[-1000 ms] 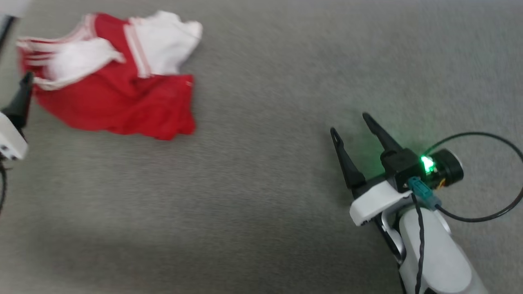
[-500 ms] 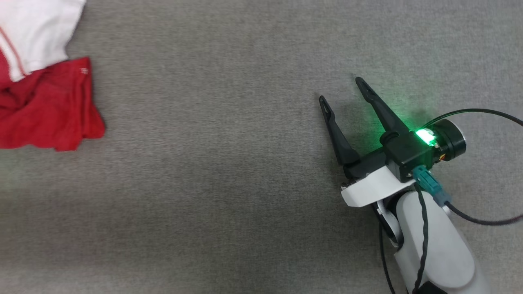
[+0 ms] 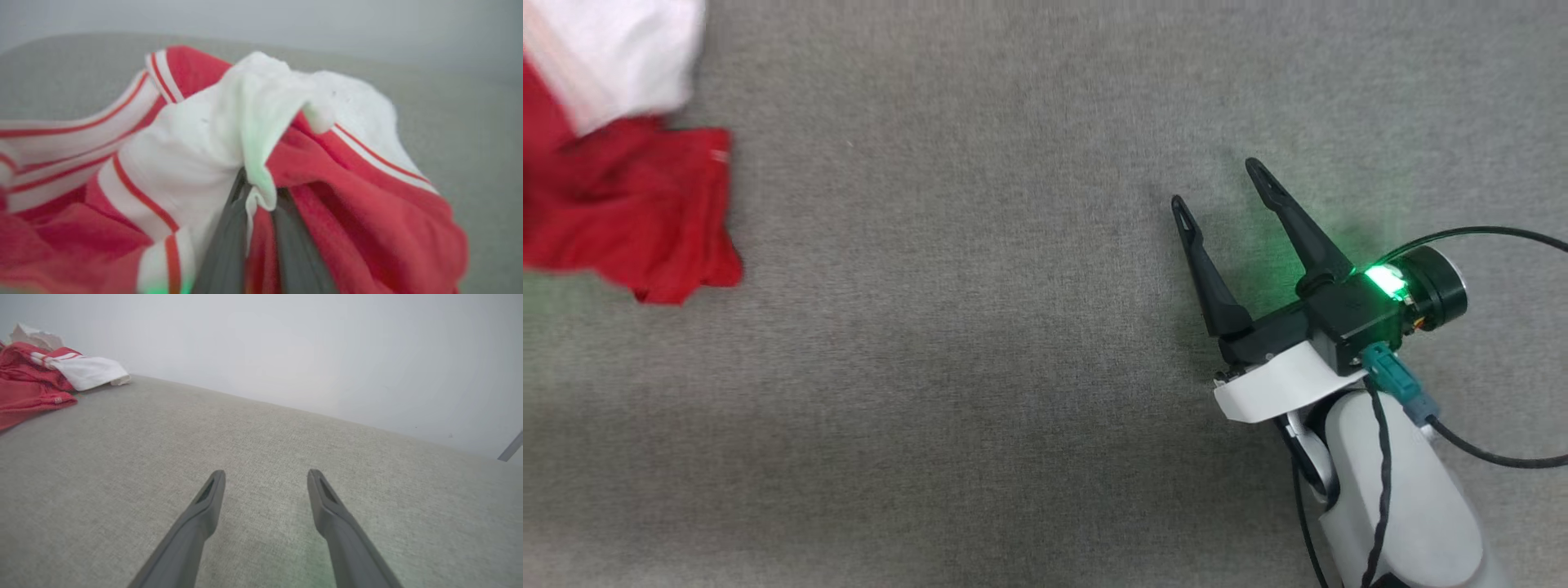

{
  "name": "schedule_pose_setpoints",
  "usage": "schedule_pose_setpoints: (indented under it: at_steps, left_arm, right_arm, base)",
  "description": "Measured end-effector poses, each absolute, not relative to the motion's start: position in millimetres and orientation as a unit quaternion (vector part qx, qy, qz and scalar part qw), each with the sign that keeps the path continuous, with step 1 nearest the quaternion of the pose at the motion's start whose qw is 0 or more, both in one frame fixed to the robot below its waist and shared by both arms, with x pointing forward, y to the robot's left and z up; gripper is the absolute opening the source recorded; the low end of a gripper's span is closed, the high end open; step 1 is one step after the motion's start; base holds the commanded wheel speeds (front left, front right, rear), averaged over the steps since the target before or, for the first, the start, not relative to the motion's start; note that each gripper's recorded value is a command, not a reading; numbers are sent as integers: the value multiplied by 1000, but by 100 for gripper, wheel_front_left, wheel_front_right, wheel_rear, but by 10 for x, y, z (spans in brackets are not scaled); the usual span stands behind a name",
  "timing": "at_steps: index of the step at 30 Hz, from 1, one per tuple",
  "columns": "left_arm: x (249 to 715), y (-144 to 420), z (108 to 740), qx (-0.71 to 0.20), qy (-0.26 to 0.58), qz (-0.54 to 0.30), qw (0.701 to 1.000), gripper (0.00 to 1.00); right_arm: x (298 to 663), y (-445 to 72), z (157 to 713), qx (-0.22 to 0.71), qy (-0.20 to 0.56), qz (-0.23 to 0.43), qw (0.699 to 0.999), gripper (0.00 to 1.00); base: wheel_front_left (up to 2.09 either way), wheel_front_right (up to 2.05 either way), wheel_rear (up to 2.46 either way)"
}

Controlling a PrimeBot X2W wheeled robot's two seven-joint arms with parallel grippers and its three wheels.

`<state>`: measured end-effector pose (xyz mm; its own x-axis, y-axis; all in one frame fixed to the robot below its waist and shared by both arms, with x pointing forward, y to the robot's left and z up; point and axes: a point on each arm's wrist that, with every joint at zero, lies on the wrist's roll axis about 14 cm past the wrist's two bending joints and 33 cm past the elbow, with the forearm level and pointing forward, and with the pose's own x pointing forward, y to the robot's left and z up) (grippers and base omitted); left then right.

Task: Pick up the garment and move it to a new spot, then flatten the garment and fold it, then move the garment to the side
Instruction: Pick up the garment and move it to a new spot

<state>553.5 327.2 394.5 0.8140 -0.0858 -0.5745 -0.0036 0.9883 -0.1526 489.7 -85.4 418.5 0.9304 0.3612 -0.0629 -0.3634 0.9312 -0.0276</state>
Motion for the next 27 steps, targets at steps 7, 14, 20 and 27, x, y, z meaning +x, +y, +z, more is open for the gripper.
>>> schedule_pose_setpoints:
  at_steps: [7, 14, 20, 27]
  left_arm:
    - [5678, 2707, 4861, -100, 176, -113, 973, 0]
    - [5519, 1738, 5583, -116, 106, -266, 951, 0]
    - [5348, 644, 5883, -160, 90, -416, 891, 0]
    - [5254, -259, 5579, -200, 148, -500, 829, 0]
  right_arm:
    - [4833, -857, 4452, 2, 7, 177, 984, 100]
    - [4750, -1021, 4724, 20, -19, 150, 988, 100]
    - [4675, -1443, 4873, 38, -36, 90, 995, 100]
    - [4462, -2121, 4930, 51, -42, -8, 998, 100]
  base:
    - [0, 0, 0]
    - [0, 0, 0]
    - [0, 0, 0]
    - [0, 0, 0]
